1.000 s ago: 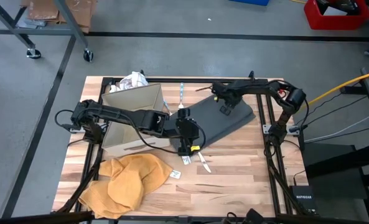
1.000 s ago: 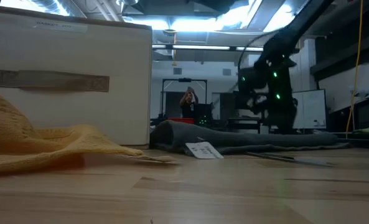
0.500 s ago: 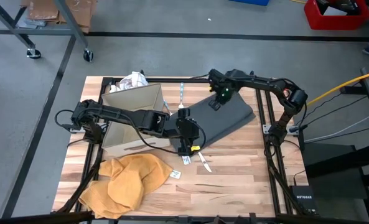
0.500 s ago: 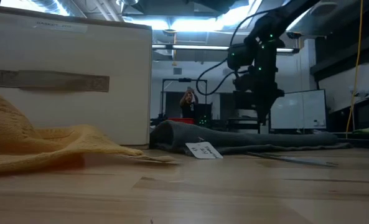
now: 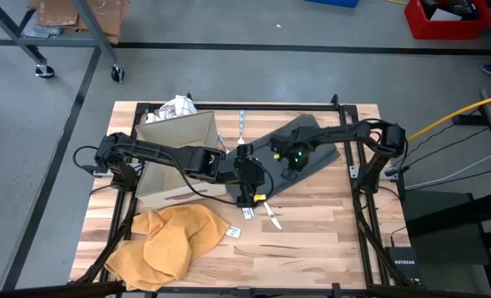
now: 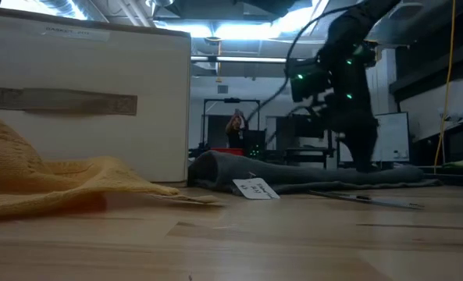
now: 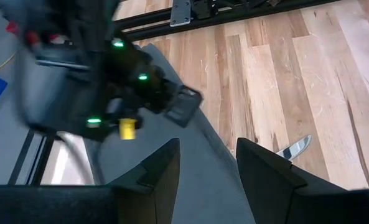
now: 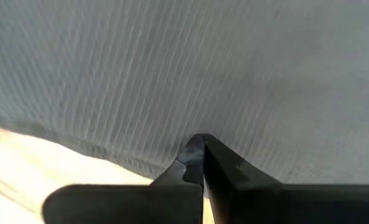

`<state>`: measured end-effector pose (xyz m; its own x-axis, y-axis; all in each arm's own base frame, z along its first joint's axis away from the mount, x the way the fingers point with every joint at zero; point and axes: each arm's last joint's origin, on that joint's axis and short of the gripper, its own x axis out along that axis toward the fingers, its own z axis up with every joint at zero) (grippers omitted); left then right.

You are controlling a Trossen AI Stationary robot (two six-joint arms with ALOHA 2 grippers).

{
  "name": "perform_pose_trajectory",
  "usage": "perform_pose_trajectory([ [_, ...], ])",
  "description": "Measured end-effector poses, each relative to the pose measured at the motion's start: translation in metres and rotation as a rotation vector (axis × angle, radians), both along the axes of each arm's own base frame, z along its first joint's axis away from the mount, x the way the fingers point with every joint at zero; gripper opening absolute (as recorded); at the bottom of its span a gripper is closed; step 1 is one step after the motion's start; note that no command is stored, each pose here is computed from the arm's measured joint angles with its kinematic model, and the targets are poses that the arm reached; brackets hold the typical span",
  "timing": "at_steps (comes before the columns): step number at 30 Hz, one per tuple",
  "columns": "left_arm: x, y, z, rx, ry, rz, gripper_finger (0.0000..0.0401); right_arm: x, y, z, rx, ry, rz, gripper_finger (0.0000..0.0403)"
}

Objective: Fold towel
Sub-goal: Fold the gray kitchen towel

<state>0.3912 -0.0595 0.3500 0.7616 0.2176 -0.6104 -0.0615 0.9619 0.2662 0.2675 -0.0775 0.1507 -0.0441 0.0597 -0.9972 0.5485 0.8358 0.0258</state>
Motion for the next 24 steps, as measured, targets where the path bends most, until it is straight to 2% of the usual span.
perform_pose_trajectory([
  [4, 0.000, 0.000, 0.000, 0.000, 0.000, 0.000, 0.0150, -0.012, 0.011, -0.021, -0.009, -0.007, 0.002, 0.0004],
  [8, 0.000, 0.000, 0.000, -0.001, 0.000, 0.000, 0.0150, -0.022, 0.011, -0.028, -0.043, 0.029, -0.001, 0.0008],
  [12, 0.000, 0.000, 0.000, -0.004, -0.001, 0.002, 0.0150, -0.036, 0.006, -0.030, -0.186, 0.201, 0.081, 0.0008],
  [16, 0.000, 0.000, 0.000, -0.013, -0.004, 0.010, 0.0150, -0.040, -0.004, -0.031, -0.344, 0.282, 0.160, 0.0008],
  [19, 0.000, 0.000, 0.000, -0.019, -0.006, 0.014, 0.0150, -0.047, -0.014, -0.031, -0.411, 0.353, 0.169, 0.0008],
  [21, 0.000, 0.000, 0.000, -0.019, -0.006, 0.014, 0.0150, -0.048, -0.020, -0.030, -0.419, 0.358, 0.151, 0.0008],
  [24, 0.000, 0.000, 0.000, -0.021, -0.007, 0.016, 0.0150, -0.053, -0.022, -0.029, -0.352, 0.375, 0.125, 0.0007],
])
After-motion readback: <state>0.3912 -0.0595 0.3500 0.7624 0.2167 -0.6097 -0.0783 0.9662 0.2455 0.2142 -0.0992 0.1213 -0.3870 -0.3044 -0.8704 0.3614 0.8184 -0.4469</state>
